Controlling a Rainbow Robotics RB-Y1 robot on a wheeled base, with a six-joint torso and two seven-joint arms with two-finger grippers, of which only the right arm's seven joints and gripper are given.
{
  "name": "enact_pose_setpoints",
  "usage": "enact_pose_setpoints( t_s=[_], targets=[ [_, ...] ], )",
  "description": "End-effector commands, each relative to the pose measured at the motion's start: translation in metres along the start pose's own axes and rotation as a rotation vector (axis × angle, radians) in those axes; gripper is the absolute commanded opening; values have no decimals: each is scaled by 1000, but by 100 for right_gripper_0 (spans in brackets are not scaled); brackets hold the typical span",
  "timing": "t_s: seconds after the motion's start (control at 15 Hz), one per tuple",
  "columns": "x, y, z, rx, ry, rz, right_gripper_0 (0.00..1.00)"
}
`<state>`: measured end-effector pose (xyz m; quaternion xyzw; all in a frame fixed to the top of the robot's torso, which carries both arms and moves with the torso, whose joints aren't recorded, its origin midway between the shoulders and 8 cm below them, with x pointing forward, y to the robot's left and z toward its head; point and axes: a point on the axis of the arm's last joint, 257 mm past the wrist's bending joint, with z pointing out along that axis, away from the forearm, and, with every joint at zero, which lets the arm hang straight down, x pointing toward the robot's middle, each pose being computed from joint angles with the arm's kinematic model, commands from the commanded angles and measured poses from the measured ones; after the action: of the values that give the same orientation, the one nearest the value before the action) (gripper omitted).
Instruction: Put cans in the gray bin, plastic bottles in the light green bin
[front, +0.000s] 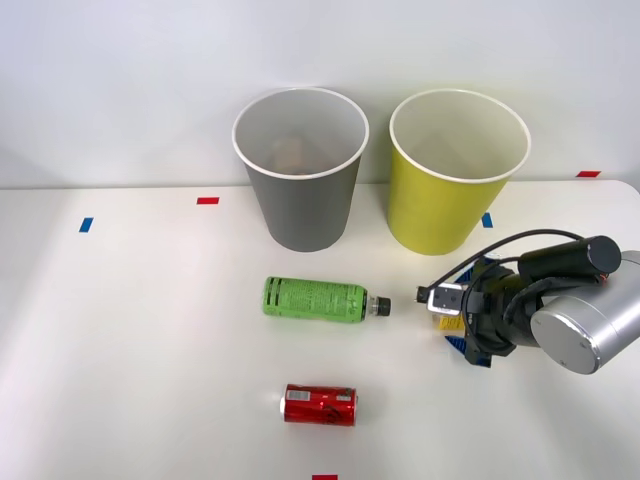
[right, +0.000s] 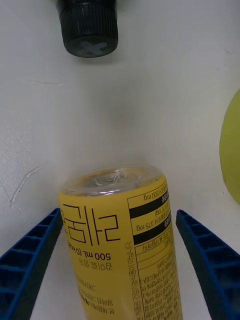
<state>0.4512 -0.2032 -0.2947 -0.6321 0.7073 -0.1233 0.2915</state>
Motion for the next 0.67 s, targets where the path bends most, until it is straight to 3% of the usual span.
enact_pose_setpoints(
  t_s=[0.07, 0.4, 0.67],
  targets=[
    [0, 0, 0, 2, -1, -4, 0],
    [-10, -1, 3, 18, -16, 21, 0],
    [-35, -6, -6, 23, -196, 176, 0]
  ],
)
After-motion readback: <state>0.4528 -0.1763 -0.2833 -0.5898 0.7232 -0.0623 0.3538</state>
